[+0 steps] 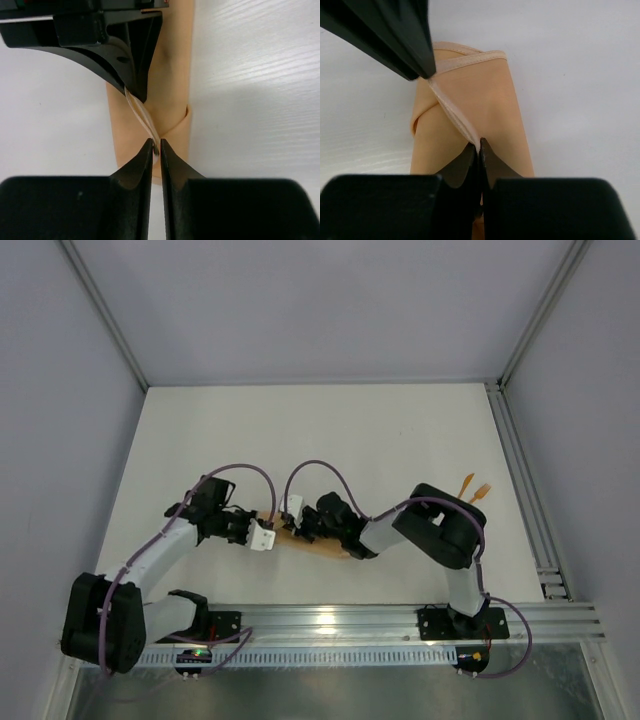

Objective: Fold the napkin into a case and place the utensils inside
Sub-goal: Stuff the top corner of the smaller-rectangle-folded napkin into the folded napkin.

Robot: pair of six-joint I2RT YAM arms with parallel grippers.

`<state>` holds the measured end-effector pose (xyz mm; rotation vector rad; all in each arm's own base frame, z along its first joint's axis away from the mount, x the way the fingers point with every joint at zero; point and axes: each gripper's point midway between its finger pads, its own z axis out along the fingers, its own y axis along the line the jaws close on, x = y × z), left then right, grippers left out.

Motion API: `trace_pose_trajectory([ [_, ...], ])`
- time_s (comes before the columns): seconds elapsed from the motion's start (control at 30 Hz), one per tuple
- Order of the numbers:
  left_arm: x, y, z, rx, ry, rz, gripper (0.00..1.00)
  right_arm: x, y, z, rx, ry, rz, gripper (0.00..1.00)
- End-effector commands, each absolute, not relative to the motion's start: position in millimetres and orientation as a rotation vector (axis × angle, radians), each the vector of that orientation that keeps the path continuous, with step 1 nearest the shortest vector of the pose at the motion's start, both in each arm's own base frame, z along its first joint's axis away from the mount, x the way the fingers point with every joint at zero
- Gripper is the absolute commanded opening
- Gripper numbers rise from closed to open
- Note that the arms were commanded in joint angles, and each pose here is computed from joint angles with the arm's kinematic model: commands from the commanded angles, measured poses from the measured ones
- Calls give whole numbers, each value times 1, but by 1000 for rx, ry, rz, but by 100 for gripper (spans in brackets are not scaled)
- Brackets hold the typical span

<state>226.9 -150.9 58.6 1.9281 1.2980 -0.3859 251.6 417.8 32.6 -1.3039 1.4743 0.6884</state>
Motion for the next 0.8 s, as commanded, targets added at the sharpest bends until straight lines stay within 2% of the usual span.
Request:
trace_pose_trajectory([
  [0.0, 200, -153, 86, 1993, 1214, -478, 11, 263, 422, 37, -1222, 1506, 733, 8],
  [0.17, 180, -142, 82, 2160, 1113, -489, 9, 266, 417, 30, -1188, 1553, 759, 7],
  [0.33, 199, -146, 70, 2205, 1031, -426, 17, 266, 418, 30, -1177, 1543, 771, 7],
  [0.47, 196, -152, 59, 2303, 943, -415, 18, 265, 420, 30, -1173, 1545, 788, 6],
  [0.77, 231, -164, 50, 2288, 985, -284, 23, 262, 420, 30, -1178, 1538, 805, 6],
])
